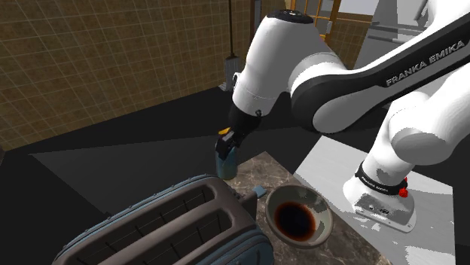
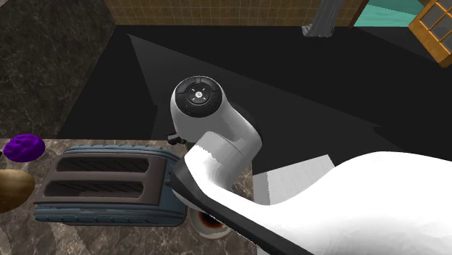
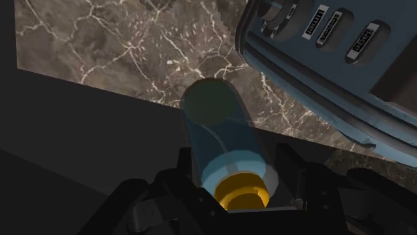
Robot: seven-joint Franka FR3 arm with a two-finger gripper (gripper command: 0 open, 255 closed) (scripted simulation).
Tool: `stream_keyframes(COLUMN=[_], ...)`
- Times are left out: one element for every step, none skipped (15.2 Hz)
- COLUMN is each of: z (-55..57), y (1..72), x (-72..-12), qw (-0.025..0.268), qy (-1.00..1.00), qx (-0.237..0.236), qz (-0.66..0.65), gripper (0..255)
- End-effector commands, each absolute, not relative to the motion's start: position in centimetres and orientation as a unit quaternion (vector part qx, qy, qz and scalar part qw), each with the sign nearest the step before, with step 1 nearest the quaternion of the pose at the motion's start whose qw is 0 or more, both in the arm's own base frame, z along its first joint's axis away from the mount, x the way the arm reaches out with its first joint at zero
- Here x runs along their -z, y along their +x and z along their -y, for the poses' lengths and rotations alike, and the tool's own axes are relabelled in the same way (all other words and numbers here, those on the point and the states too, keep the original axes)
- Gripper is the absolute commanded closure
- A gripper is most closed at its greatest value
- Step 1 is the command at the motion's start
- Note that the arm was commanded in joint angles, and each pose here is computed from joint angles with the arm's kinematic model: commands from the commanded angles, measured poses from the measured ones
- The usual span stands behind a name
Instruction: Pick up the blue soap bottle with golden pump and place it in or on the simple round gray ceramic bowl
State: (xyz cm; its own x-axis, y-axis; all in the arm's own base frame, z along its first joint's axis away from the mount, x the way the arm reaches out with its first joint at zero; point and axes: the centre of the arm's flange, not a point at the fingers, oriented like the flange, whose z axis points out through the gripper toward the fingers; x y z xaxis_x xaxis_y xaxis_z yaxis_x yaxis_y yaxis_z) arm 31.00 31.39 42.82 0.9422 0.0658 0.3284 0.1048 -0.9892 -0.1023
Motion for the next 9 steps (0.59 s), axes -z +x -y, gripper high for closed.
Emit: stream_keyframes(z=[-31.4,-31.4,-31.4,-31.4,-31.4,-31.4,-31.4,-31.4,-31.4], y=[31.0,31.0,31.0,31.0,31.0,31.0,31.0,31.0,31.0], x=[-43.9,-44.4,-44.9,-45.5,-46.0,-46.5,-47.0,-47.6,-48.1], qw=[0.059,0.059,0.059,0.059,0.059,0.059,0.059,0.059,0.059], qy=[-0.984,-0.984,-0.984,-0.984,-0.984,-0.984,-0.984,-0.984,-0.984], qx=[0.164,0.164,0.164,0.164,0.164,0.164,0.164,0.164,0.164], qz=[0.043,0.043,0.043,0.043,0.043,0.043,0.043,0.043,0.043], gripper=[255,255,255,255,255,255,255,255,255])
